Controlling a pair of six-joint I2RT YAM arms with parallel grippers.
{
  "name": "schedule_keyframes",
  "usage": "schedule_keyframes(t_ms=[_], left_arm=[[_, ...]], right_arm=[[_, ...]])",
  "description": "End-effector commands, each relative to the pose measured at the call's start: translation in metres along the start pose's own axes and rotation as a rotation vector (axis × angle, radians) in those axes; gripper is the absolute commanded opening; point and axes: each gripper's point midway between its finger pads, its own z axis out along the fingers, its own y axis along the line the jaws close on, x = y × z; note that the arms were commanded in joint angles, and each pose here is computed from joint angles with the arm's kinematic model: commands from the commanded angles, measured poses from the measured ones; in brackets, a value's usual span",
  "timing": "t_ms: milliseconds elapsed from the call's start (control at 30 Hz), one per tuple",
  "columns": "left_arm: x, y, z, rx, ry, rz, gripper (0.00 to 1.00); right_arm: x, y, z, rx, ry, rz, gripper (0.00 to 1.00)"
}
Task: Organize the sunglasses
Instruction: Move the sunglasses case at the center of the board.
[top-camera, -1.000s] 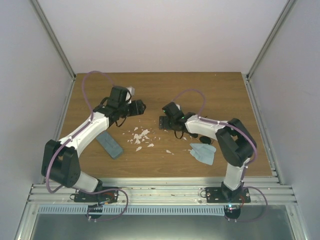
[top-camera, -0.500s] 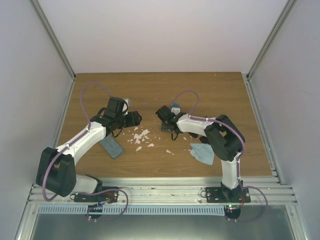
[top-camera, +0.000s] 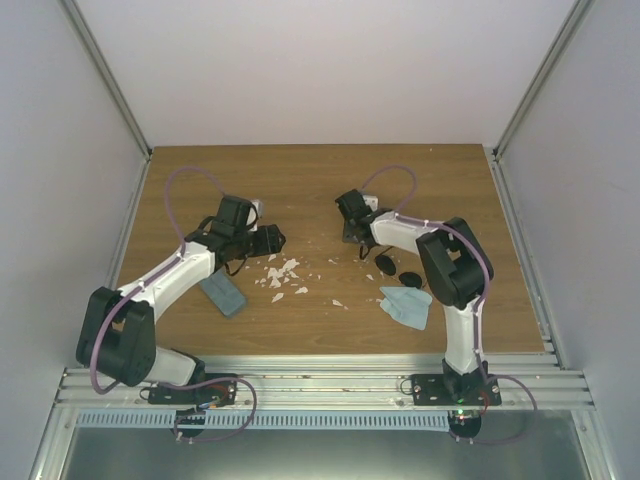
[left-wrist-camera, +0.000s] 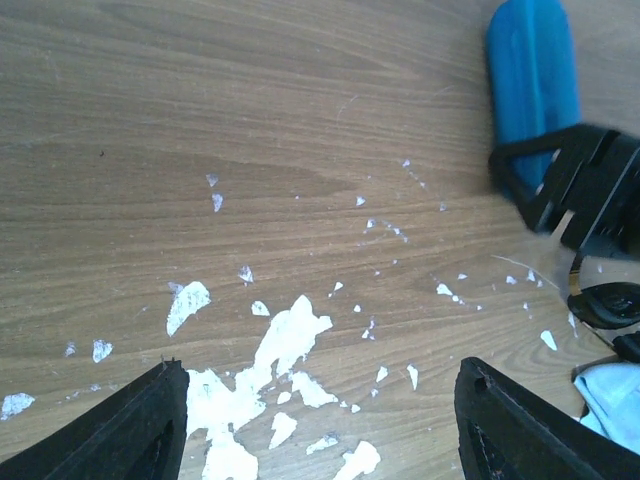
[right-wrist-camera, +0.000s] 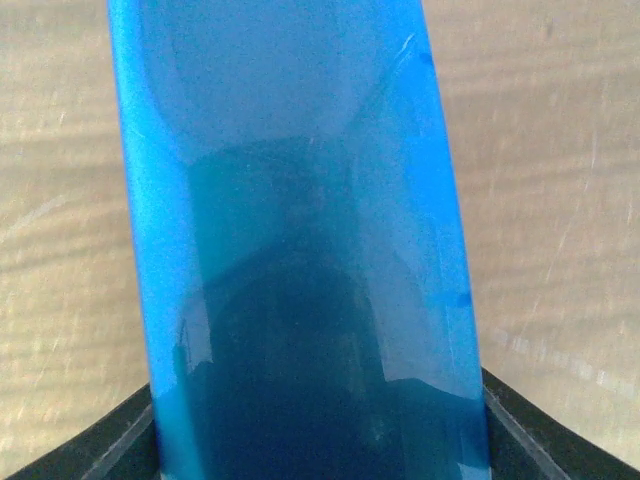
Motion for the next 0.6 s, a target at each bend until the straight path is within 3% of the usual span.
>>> schedule_keyframes(t_ms=[0,433,567], left_arm=[[-0.019,-0.005,0.004,0.016,-0.041,0.015,0.73],[-0.028,0.011,0.006,-0.042,-0.049,-0.025,0.73],[-0.035,0.025,-0.003,-0.066,-0.073,-0.061,0.74]], right_arm=[[-0.021,-0.012,0.026,-0.013,-0.004,-0.067,0.55],[-0.073,-0.054,0.061,-0.003,-0.039,-0.136,0.56],[-0.086,-0.046,0.041,-0.056,-0.066,-0.14,0.73]])
